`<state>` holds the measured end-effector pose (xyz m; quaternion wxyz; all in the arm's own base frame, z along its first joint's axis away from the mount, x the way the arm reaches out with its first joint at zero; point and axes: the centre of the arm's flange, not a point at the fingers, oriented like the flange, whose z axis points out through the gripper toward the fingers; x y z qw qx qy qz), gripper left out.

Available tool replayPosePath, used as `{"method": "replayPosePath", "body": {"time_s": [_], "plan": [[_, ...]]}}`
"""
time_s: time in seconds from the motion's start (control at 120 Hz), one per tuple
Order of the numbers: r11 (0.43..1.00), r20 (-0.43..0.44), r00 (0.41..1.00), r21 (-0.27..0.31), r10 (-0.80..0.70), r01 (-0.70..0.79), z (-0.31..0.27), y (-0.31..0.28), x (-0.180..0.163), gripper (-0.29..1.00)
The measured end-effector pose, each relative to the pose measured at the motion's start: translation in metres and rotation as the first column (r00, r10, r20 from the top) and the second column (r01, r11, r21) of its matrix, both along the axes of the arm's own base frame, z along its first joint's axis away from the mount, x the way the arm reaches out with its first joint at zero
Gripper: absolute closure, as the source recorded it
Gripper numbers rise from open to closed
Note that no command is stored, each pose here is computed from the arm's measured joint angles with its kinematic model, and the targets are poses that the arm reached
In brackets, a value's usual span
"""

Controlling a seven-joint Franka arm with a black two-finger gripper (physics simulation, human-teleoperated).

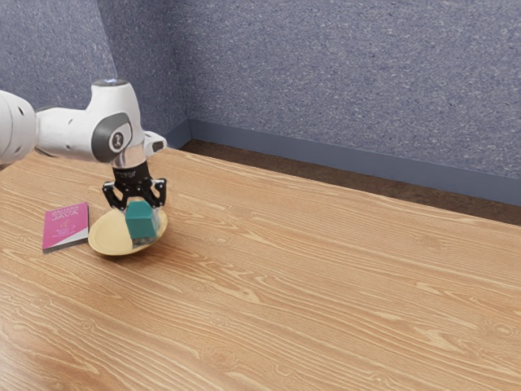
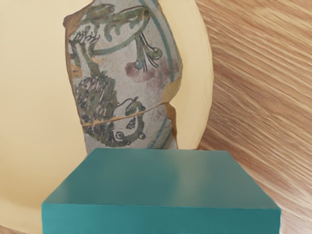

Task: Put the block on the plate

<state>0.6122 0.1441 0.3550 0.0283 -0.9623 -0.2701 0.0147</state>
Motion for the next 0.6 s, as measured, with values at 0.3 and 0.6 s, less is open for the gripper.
{"method": "replayPosePath", "body": {"time_s": [0.3, 0.6], "plan": [[1.0, -0.044, 0.999, 0.005, -0.019, 0.019, -0.015, 0.049, 0.009, 0.32], [0.996, -0.072, 0.993, 0.004, -0.093, 0.094, -0.039, 0.086, 0.024, 0.32]]}}
